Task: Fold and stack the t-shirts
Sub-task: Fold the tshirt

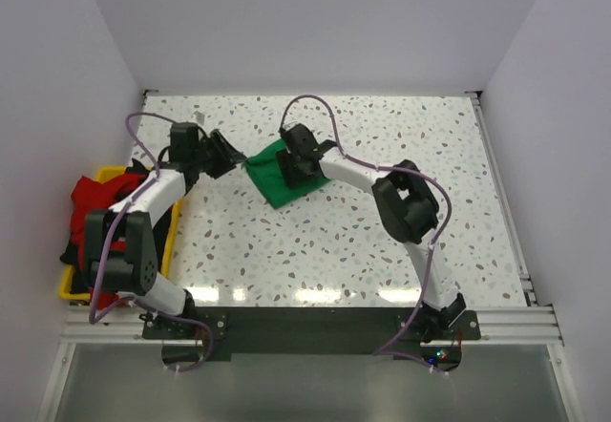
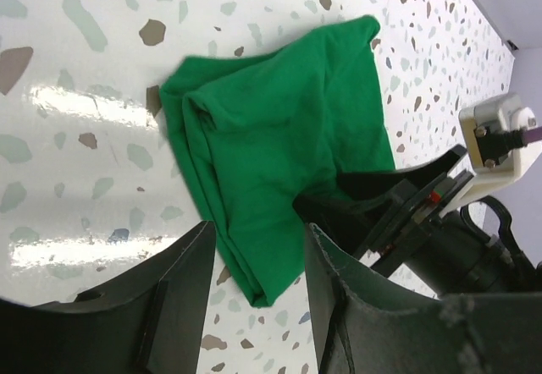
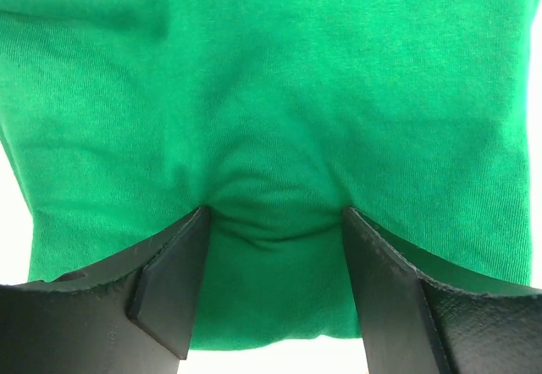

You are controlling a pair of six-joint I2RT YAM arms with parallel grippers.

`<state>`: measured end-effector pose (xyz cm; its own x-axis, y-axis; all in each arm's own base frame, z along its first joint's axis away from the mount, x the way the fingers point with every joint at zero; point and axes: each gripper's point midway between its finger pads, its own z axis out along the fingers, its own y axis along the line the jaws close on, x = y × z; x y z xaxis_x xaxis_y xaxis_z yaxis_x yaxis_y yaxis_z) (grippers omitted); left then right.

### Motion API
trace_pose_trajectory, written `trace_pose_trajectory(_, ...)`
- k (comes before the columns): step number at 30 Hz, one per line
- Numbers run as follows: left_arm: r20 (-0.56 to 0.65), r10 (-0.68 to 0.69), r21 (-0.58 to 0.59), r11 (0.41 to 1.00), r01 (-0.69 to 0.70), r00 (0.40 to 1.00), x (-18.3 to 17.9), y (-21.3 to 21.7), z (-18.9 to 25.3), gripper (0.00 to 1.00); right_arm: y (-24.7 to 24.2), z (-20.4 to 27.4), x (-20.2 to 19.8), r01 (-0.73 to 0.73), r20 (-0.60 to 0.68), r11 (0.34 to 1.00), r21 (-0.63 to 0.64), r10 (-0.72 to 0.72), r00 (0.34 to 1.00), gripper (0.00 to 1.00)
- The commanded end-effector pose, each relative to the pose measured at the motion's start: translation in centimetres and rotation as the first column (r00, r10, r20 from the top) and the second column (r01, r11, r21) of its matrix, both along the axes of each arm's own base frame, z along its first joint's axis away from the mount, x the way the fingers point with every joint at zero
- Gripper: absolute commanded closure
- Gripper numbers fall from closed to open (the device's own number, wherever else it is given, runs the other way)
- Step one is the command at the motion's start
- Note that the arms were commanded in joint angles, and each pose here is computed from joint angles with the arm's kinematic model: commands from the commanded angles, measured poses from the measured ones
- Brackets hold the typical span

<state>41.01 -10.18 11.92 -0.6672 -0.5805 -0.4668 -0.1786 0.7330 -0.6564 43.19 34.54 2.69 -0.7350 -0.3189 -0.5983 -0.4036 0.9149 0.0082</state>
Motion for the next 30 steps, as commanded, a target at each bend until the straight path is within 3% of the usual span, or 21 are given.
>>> trace_pose_trajectory(1, 0.067, -0.035, 0.009, 0.999, 0.035, 0.997, -1.1, -1.3, 1.6, 0.5, -5.2, -4.3, -7.4, -0.024, -0.18, 0.98, -0.197, -0.012, 0.983, 0.32)
trace_pose_trajectory(6, 0.051, -0.088, 0.035, 0.996, 0.087, 0.995, -3.8, -3.9, 0.2, 0.5, -7.4, -4.6, -12.8, -0.016, -0.217, 0.98, -0.2, -0.028, 0.976, 0.32)
trace_pose_trajectory(13, 0.032, -0.197, 0.019, 0.98, 0.196, 0.98, -7.8, -7.9, -2.0, 0.53, -8.3, -3.3, -20.4, 0.017, -0.283, 0.999, -0.029, -0.024, 0.959, 0.32)
trace_pose_trajectory(17, 0.042, -0.262, 0.002, 0.965, 0.262, 0.964, -9.0, -10.5, -1.8, 0.59, -7.3, 1.1, -20.3, 0.08, -0.213, 0.988, 0.135, -0.05, 0.976, 0.32)
trace_pose_trajectory(24, 0.078, -0.298, 0.005, 0.954, 0.299, 0.951, -9.8, -12.6, -0.1, 0.72, -6.6, 7.9, -17.4, 0.101, -0.064, 0.965, 0.242, -0.088, 0.994, 0.31)
trace_pose_trajectory(30, 0.086, -0.348, 0.017, 0.937, 0.348, 0.933, -10.8, -14.4, 0.6, 0.82, -6.0, 9.2, -13.8, 0.119, -0.087, 0.914, 0.389, -0.092, 0.992, 0.34)
